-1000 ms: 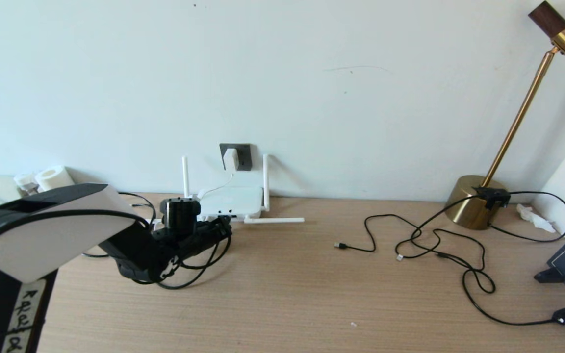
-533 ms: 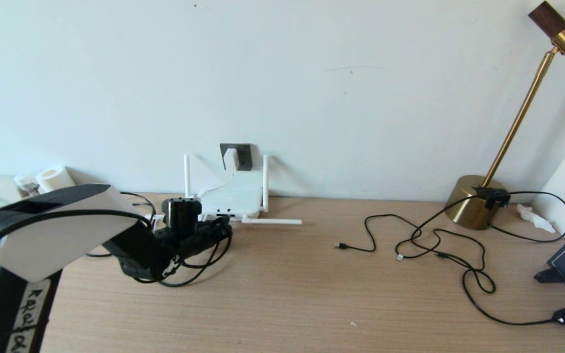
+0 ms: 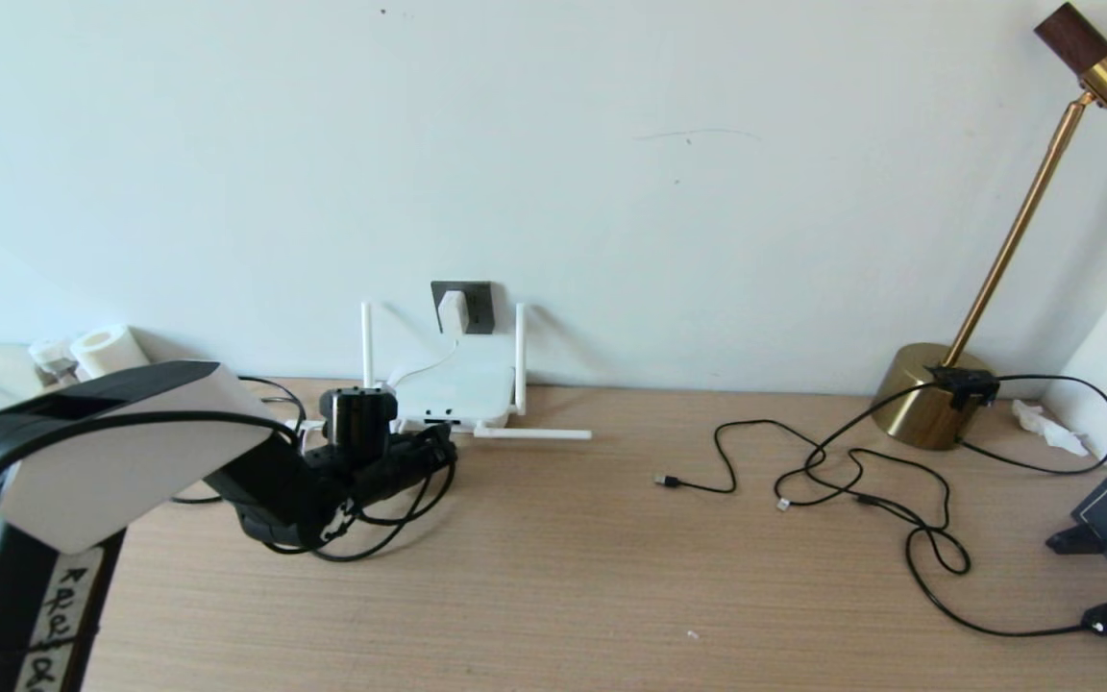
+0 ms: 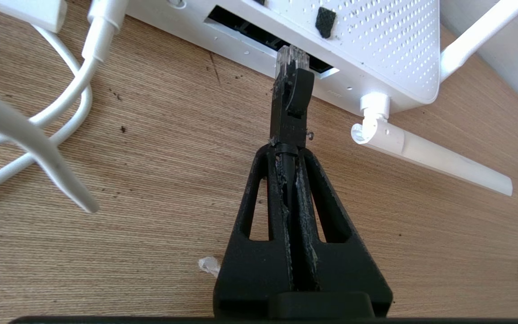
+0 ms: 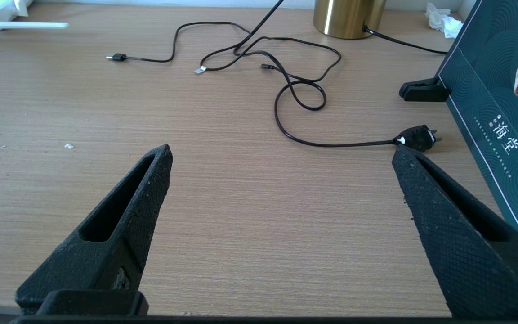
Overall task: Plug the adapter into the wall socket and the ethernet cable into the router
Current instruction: Plug cable into router interface
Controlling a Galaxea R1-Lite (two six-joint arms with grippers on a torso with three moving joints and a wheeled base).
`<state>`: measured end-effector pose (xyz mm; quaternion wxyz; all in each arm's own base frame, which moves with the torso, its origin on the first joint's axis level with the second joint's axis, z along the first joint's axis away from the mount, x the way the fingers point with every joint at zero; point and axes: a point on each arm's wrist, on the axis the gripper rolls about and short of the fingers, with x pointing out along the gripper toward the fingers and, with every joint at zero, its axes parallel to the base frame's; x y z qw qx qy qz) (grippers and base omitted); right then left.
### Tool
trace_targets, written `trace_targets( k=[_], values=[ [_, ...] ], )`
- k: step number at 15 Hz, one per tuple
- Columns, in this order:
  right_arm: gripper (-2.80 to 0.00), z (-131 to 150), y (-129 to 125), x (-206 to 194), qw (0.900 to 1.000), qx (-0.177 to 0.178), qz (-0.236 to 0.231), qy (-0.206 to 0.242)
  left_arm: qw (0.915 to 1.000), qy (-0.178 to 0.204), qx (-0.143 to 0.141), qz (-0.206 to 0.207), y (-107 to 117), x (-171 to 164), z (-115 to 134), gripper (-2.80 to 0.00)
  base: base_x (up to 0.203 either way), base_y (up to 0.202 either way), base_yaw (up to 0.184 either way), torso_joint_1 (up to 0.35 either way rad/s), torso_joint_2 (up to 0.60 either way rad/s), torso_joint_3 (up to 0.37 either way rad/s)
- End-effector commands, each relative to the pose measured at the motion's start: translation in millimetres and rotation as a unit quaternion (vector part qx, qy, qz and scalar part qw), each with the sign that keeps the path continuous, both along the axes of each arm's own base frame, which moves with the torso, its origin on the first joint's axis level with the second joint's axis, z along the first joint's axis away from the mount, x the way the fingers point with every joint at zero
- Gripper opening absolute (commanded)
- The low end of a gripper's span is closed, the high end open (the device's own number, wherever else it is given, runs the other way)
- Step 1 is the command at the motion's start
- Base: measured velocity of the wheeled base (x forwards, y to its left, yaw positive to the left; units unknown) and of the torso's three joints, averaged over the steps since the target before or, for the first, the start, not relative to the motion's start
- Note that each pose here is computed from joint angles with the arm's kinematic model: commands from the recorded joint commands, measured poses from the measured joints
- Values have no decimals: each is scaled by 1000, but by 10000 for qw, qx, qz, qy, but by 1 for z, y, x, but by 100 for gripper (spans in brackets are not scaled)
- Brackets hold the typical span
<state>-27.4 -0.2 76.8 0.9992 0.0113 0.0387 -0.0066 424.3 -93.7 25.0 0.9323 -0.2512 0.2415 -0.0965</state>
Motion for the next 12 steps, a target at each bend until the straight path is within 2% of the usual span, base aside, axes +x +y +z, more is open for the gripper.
trace_targets(
  k=[1, 12],
  values=[
    [0, 0, 0, 0, 10000, 0, 0, 11, 10000, 2, -15, 13, 1, 0, -1, -280, 0, 0, 0, 0, 0, 0],
    [0, 0, 0, 0, 10000, 0, 0, 11, 10000, -37, -23, 7, 0, -2, 5, -280, 0, 0, 0, 0, 0, 0]
  ],
)
